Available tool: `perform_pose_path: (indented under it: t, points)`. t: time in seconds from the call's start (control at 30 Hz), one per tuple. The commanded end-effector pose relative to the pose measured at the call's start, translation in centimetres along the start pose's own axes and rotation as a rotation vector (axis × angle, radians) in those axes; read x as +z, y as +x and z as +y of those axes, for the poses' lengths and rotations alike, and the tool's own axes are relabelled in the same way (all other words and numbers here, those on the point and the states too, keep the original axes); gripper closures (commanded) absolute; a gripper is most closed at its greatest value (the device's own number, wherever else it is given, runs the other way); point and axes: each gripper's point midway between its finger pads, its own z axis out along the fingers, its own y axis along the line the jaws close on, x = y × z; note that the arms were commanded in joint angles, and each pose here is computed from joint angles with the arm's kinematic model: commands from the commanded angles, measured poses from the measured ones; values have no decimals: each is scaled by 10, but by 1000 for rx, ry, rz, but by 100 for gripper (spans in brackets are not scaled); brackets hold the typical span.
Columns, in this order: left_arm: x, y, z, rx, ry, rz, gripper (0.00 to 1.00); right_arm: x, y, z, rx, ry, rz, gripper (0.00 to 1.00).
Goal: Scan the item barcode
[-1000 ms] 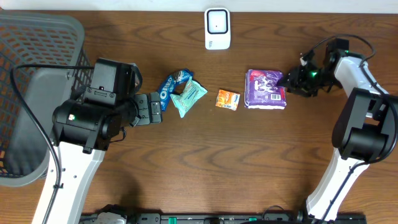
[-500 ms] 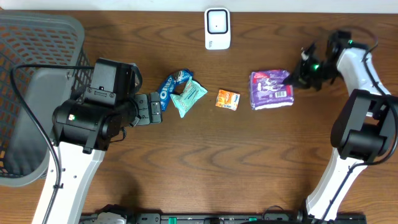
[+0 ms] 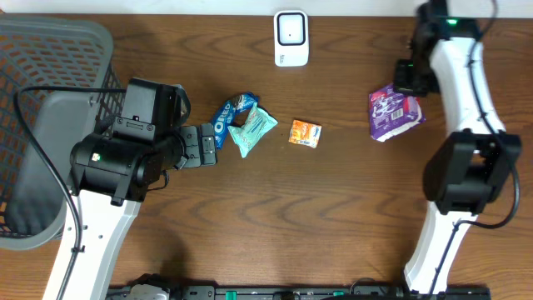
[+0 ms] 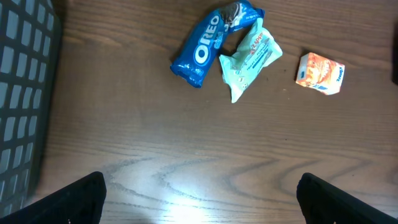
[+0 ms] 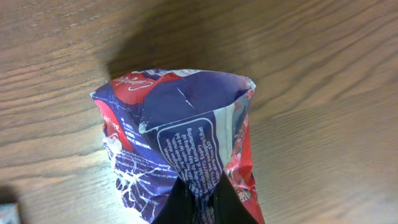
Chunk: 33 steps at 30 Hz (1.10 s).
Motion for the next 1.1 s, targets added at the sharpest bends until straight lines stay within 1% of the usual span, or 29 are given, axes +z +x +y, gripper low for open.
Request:
perform_pose_path:
  t: [0.0, 0.1, 0.27, 0.4, 0.53, 0.57, 0.67, 0.7, 0.8, 0.87, 1.0, 1.07]
  points:
    - [0, -1, 3, 2, -15, -2, 2, -28, -7, 13, -18, 151, -111, 99]
    - [0, -1, 3, 2, -15, -2, 2, -31, 4, 56, -52, 88, -116, 99]
    - [0, -1, 3, 2, -15, -3, 2, -26, 24, 133, -142, -113, -84, 99]
    - [0, -1, 3, 2, -15, -2, 2, -19, 38, 164, -168, -147, -66, 99]
    - [0, -1, 3, 2, -15, -2, 2, -18, 48, 182, -215, -142, -69, 99]
    - [0, -1, 3, 2, -15, -3, 2, -19, 48, 182, -219, -131, -77, 99]
    - [0, -1, 3, 2, -15, -2, 2, -25, 38, 162, -218, -5, -133, 99]
    - [0, -1, 3, 2, -15, -2, 2, -28, 34, 151, -217, 54, -149, 99]
    - [0, -1, 3, 2, -15, -2, 2, -48, 21, 97, -217, 335, -211, 99]
    - [0, -1, 3, 2, -15, -3, 2, -57, 16, 74, -216, 440, -223, 99]
    - [0, -1, 3, 2, -15, -2, 2, -65, 8, 36, -201, 575, -224, 99]
    - [0, -1, 3, 2, -15, -2, 2, -64, 6, 30, -186, 580, -218, 99]
